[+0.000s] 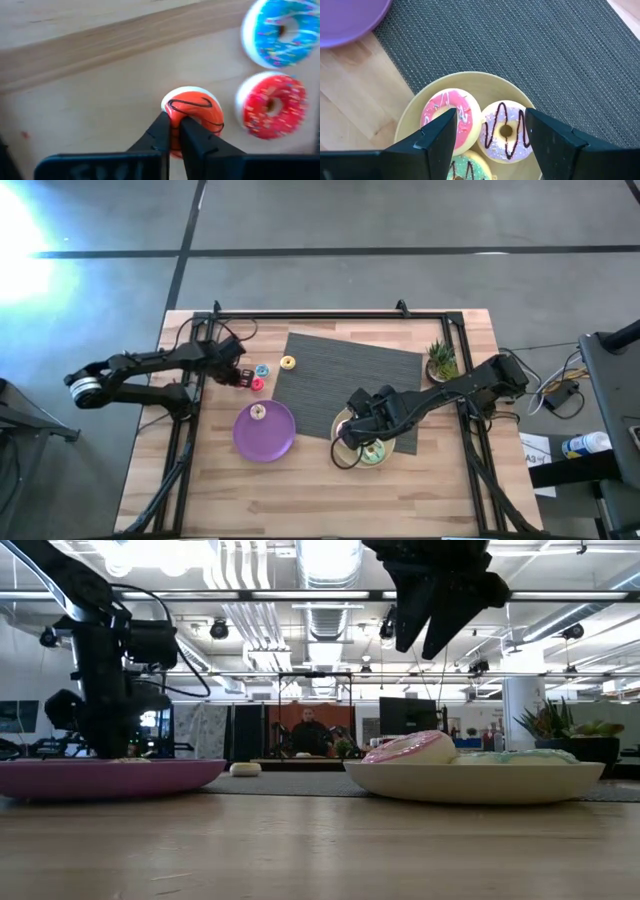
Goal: Pick & Place donuts
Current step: Put the small orange donut on the purple plate
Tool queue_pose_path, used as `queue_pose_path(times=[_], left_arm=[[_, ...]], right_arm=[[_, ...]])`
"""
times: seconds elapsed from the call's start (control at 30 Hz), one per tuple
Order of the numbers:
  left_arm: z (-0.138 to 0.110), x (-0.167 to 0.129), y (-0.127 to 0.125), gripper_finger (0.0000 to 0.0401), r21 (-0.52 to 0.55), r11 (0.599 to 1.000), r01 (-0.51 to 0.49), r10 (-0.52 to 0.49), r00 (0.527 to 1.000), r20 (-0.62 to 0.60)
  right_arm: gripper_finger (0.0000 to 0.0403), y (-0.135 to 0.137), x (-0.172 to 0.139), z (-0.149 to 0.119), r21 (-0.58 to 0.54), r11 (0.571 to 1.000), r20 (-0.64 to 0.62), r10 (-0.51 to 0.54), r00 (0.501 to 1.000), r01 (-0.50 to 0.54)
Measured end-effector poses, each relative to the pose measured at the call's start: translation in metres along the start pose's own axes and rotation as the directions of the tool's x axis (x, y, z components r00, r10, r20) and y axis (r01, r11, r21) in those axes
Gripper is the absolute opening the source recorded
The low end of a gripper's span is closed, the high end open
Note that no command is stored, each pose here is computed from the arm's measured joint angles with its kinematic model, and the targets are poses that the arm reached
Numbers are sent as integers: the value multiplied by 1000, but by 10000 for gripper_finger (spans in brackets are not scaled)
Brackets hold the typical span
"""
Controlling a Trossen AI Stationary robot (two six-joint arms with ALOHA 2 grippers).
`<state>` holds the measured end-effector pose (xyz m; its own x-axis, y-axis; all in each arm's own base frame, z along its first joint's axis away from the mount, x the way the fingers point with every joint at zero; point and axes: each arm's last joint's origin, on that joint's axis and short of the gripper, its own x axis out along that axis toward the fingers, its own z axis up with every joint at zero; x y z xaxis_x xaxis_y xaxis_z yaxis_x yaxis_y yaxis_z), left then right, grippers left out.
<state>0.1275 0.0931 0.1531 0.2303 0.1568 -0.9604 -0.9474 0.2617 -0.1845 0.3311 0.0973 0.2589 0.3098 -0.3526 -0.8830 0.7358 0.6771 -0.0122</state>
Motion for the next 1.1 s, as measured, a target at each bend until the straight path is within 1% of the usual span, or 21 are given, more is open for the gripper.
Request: queue_pose_path(times=[0.1, 0.2, 0.27, 0.3, 0.4, 0.5, 0.57, 0.67, 0.8, 0.93, 1.0, 1.1], left_arm=[[1, -8, -6, 2, 21, 999, 32, -32, 999, 24], [3, -22, -16, 1, 46, 997, 66, -69, 994, 89], [2, -33, -24, 1, 89, 990, 107, -117, 987, 112], [-2, -38, -29, 1, 121, 985, 126, -139, 985, 104], [-22, -44, -40, 1, 230, 962, 146, -154, 988, 15], [-50, -46, -51, 0, 323, 932, 163, -145, 986, -78], [-71, -47, -57, 0, 364, 913, 184, -151, 982, -117], [-94, -50, -62, 0, 386, 907, 171, -146, 985, -93], [-113, -50, -65, 0, 392, 906, 159, -136, 987, -85], [-121, -46, -70, 9, 398, 904, 158, -131, 987, -96], [-122, -43, -73, 24, 397, 902, 167, -139, 985, -98], [-123, -40, -76, 57, 397, 902, 168, -136, 985, -108]], right_arm=[[224, 0, 0, 0, -1, 1000, -2, 0, 1000, 0], [224, 0, 0, 0, -1, 1000, -2, 0, 1000, 0], [224, 0, 0, 0, -1, 1000, -3, 0, 1000, 0], [224, 0, 0, 0, -1, 1000, -3, 0, 1000, 0], [224, 0, 0, 0, 8, 1000, -3, 0, 1000, 0], [224, 0, 0, 0, 22, 1000, -4, 0, 1000, 0], [224, 0, 0, 0, 23, 1000, -3, 0, 1000, 0], [224, 0, 1, 0, 26, 1000, -3, 0, 1000, 0], [224, -2, 2, 3, 37, 999, -2, -2, 1000, 2], [224, -1, 4, 8, 53, 999, 8, 13, 1000, -13], [224, -1, 4, 9, 60, 998, 13, 20, 1000, -21], [224, 0, 5, 10, 69, 997, 22, 35, 999, -36]])
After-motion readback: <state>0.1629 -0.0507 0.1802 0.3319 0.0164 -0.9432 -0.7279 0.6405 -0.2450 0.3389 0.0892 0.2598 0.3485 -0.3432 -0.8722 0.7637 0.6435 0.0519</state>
